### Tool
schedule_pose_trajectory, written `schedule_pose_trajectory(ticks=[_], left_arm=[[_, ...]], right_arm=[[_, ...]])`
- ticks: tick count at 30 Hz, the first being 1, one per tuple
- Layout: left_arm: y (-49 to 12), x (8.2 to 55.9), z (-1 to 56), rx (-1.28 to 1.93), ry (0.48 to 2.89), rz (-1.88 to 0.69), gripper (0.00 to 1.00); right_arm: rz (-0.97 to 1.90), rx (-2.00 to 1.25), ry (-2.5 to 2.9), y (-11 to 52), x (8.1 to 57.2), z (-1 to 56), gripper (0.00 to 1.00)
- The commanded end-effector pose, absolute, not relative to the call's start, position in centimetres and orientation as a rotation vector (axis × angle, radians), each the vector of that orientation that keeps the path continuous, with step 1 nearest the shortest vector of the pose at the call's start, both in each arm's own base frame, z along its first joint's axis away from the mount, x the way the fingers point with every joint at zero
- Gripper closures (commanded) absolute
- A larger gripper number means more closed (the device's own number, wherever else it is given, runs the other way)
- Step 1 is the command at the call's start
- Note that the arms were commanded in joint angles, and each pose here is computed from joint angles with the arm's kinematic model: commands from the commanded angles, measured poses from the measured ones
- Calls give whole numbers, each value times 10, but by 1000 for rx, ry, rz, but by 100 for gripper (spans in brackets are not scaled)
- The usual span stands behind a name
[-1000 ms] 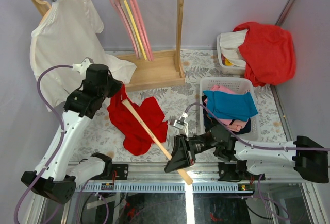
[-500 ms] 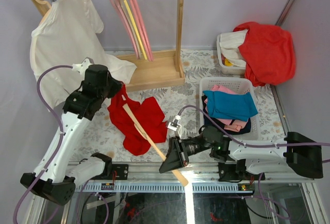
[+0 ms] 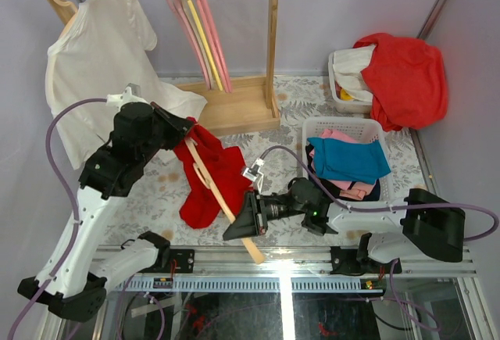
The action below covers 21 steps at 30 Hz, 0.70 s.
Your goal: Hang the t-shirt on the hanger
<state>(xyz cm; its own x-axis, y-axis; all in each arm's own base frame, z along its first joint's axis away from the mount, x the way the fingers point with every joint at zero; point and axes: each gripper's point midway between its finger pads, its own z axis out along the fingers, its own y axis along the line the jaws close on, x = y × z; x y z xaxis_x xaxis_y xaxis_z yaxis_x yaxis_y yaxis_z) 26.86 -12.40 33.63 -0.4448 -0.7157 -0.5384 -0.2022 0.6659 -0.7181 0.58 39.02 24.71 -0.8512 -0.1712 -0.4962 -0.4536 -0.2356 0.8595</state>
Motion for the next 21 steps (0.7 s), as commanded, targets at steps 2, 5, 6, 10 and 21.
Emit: schedule_pose_trajectory(ticks=[2,5,6,10,21], left_arm=[[-136,248,392,-649,1866,-910,100],[-133,240,400,-647,1844,-928,100],[-131,238,402,-644,1835,-928,100],[-125,240,404,-650,1828,-886,100],[-123,256,395,-669,1838,-811,100]], right_arm=[[2182,-737,1468,392,33,315,100],[2143,-746,1436,386,38,329,100],[2133,-761,1428,384,36,333,100],[2133,-831,1402,373,25,348,100],[1933,-774,1694,355,33,317,100]])
